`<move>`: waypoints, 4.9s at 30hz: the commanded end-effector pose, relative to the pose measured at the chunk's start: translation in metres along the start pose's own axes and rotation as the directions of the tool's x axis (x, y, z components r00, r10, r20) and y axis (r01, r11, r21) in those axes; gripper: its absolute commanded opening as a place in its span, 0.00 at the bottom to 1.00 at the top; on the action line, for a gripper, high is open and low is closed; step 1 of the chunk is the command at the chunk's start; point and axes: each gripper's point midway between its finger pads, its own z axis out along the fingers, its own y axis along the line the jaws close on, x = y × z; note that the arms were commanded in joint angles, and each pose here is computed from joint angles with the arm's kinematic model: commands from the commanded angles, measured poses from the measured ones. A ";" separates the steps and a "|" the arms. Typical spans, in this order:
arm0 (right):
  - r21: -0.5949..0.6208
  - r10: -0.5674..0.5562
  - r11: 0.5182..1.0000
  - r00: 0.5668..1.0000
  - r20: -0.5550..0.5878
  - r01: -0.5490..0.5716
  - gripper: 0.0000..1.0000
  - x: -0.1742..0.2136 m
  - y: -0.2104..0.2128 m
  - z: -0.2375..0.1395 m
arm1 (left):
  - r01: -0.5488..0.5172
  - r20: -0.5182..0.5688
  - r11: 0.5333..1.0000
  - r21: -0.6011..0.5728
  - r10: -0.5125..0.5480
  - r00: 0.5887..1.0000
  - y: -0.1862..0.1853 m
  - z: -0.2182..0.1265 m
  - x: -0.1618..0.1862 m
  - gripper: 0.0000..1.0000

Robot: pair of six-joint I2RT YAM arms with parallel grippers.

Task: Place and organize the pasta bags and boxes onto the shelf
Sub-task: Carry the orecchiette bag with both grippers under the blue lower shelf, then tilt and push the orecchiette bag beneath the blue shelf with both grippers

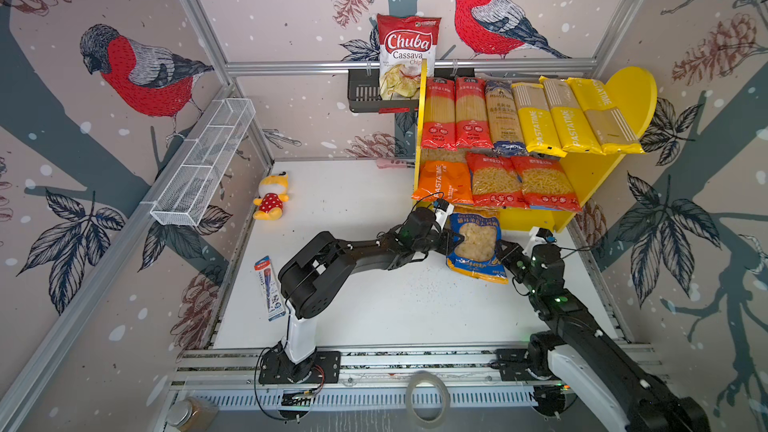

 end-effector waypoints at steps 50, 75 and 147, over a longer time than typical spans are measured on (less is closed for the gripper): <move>0.050 0.020 0.999 0.930 -0.366 -0.002 0.70 0.086 -0.055 -0.021 | 0.141 0.005 0.984 -0.106 -0.142 0.990 0.047 -0.043 0.040 0.65; 0.016 0.027 1.000 0.962 -0.273 -0.023 0.26 0.048 -0.038 0.019 | 0.185 -0.054 0.983 0.011 -0.184 0.981 0.029 0.007 0.062 0.16; 0.054 0.271 0.962 0.943 -0.191 -0.266 0.68 0.055 -0.030 0.048 | 0.241 0.031 0.971 -0.008 -0.241 0.970 0.043 0.033 0.032 0.66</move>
